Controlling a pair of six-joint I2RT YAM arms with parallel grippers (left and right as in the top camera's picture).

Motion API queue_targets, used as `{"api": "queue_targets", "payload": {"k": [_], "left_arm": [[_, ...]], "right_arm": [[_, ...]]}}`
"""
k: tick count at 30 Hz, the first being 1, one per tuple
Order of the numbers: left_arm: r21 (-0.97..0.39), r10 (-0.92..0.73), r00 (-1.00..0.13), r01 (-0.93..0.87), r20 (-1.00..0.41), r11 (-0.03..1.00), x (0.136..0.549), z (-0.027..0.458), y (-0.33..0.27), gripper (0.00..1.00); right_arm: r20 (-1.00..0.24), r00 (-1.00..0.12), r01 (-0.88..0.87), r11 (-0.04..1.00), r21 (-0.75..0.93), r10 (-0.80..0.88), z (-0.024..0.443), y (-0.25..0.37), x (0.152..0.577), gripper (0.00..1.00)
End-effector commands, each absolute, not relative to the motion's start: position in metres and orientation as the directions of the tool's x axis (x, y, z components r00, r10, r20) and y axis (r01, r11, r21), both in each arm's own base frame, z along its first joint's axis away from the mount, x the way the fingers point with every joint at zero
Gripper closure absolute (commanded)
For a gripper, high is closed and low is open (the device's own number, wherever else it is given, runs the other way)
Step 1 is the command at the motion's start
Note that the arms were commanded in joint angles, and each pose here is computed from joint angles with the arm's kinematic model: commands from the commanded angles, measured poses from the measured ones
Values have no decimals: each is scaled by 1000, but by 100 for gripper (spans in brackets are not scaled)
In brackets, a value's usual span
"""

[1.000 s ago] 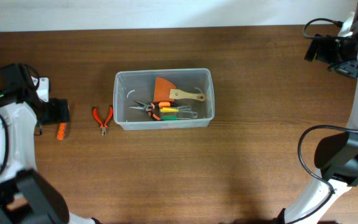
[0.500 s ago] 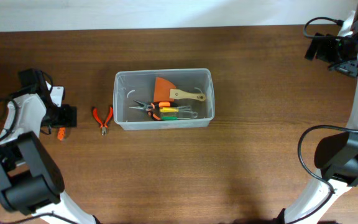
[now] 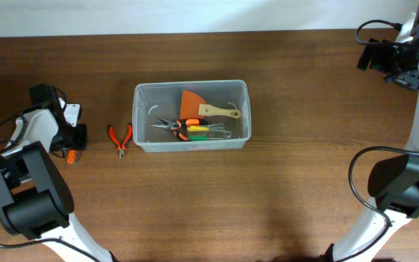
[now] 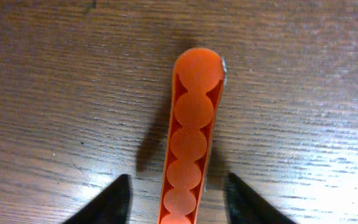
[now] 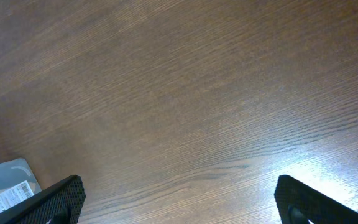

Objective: Pack container

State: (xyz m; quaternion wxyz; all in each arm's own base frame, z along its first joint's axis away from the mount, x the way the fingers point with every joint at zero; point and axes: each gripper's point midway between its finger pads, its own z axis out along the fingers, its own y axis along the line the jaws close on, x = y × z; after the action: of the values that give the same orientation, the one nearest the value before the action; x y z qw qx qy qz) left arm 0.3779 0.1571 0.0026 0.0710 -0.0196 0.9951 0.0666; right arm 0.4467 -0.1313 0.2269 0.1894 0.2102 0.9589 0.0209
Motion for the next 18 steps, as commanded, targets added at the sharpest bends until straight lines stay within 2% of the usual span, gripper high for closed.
{"api": "queue_targets", "payload": {"k": [1,2,4,8,13,18], "left_arm": [[116,-20,-990,-37,-139,993,380,-2,156,71],[116,-20,-990,-36,-139,993,380,-2,156,81],[116,-20,-990,-37,-139,993,380,-2,156,89],[116,-20,-990,-37,-141,993,380,-2,156,90],[116,-20,-990,-36,-139,993,381,2,156,96],[126,-15,-985,-37,-170,991,402,42,163,97]], "right_arm": [[-348,-839,399,908,130,419,225,-130,447,2],[-348,-839,399,908,130,419,225,-130,447,1],[-348,-839,399,908,130,419,225,-130,447,2],[-348,-839,399,908,130,419,225,-130,447,2],[-348,-839,399,908,130,419,225,-130,447,2],[-348,-839,399,908,130,419,225,-130,447,2]]}}
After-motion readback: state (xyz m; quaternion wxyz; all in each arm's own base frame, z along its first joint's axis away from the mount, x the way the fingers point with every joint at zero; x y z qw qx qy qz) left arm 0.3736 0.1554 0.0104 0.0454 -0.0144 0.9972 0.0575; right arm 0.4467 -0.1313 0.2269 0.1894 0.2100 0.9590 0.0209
